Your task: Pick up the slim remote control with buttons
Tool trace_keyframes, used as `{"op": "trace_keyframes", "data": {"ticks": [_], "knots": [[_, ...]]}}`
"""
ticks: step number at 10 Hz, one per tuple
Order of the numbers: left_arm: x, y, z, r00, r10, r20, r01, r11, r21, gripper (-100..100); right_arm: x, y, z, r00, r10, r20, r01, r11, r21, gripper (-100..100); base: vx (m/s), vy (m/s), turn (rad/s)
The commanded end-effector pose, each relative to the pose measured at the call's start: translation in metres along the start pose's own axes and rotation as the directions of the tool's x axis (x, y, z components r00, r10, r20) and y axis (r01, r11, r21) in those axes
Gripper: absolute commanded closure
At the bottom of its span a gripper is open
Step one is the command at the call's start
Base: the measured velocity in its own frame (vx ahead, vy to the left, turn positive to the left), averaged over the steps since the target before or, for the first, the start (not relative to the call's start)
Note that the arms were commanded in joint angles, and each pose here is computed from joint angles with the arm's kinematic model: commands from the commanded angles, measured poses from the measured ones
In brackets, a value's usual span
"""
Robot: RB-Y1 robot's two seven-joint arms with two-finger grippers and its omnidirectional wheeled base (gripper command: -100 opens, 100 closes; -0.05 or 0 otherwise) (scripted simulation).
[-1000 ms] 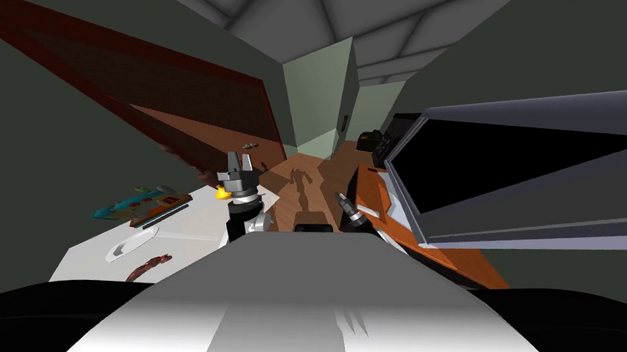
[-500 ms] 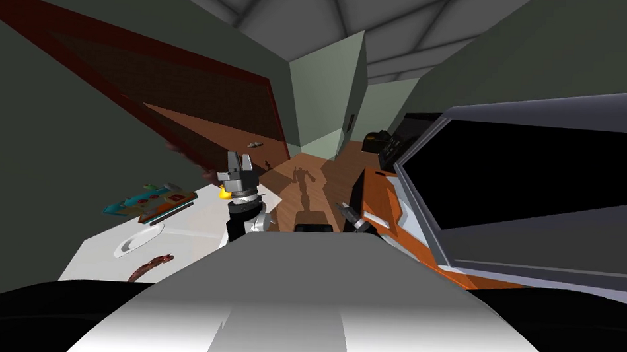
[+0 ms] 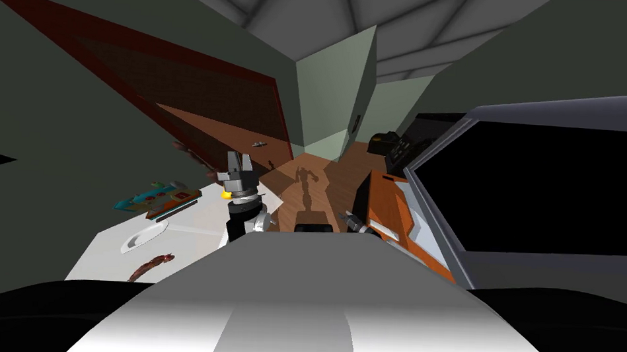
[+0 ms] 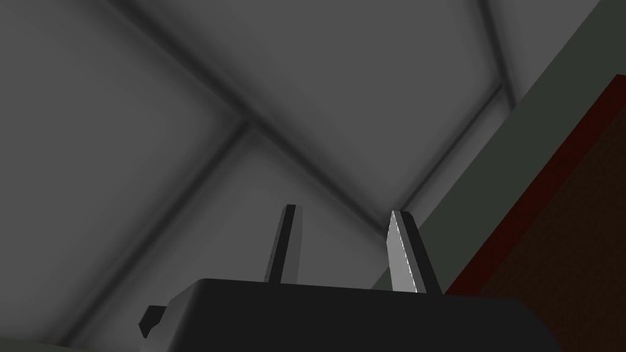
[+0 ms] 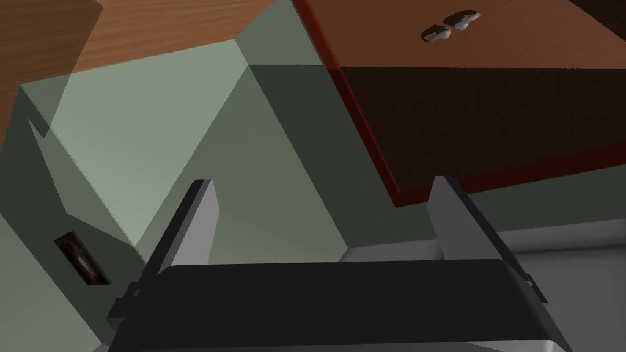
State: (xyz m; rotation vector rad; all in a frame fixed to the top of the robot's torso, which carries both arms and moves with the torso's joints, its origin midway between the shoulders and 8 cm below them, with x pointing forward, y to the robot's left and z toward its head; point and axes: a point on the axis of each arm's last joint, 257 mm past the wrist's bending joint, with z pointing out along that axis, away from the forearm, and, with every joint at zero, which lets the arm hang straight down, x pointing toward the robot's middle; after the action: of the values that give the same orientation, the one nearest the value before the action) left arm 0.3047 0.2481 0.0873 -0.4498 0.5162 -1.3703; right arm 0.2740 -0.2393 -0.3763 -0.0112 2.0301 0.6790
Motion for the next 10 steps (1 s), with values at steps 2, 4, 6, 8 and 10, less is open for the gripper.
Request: {"op": "trace_keyframes", "data": {"ticks": [2,4,6,8,10], "knots": [[0.000,0.000,0.000,1.000,0.000,0.000,0.000,1.000,0.000,0,0.039,-0.028,-0.016,0.993,-0.057,-0.107,0.062,0.997,0.050,-100,0.098,-0.017,0.112],[0.000,0.000,0.000,1.000,0.000,0.000,0.000,1.000,0.000,0,0.068,-0.051,-0.034,0.975,-0.100,-0.198,0.118,0.990,0.081,-100,0.096,-0.020,0.102],[0.000,0.000,0.000,1.000,0.000,0.000,0.000,1.000,0.000,0,0.094,-0.072,-0.055,0.948,-0.139,-0.286,0.174,0.979,0.102,-100,0.113,-0.051,0.114],[0.000,0.000,0.000,1.000,0.000,0.000,0.000,1.000,0.000,0,0.117,-0.089,-0.075,0.915,-0.172,-0.366,0.226,0.968,0.109,-100,0.040,-0.022,0.071],[0.000,0.000,0.000,1.000,0.000,0.000,0.000,1.000,0.000,0,0.140,-0.109,-0.100,0.872,-0.199,-0.448,0.277,0.954,0.116,-100,0.089,-0.053,0.106]]}}
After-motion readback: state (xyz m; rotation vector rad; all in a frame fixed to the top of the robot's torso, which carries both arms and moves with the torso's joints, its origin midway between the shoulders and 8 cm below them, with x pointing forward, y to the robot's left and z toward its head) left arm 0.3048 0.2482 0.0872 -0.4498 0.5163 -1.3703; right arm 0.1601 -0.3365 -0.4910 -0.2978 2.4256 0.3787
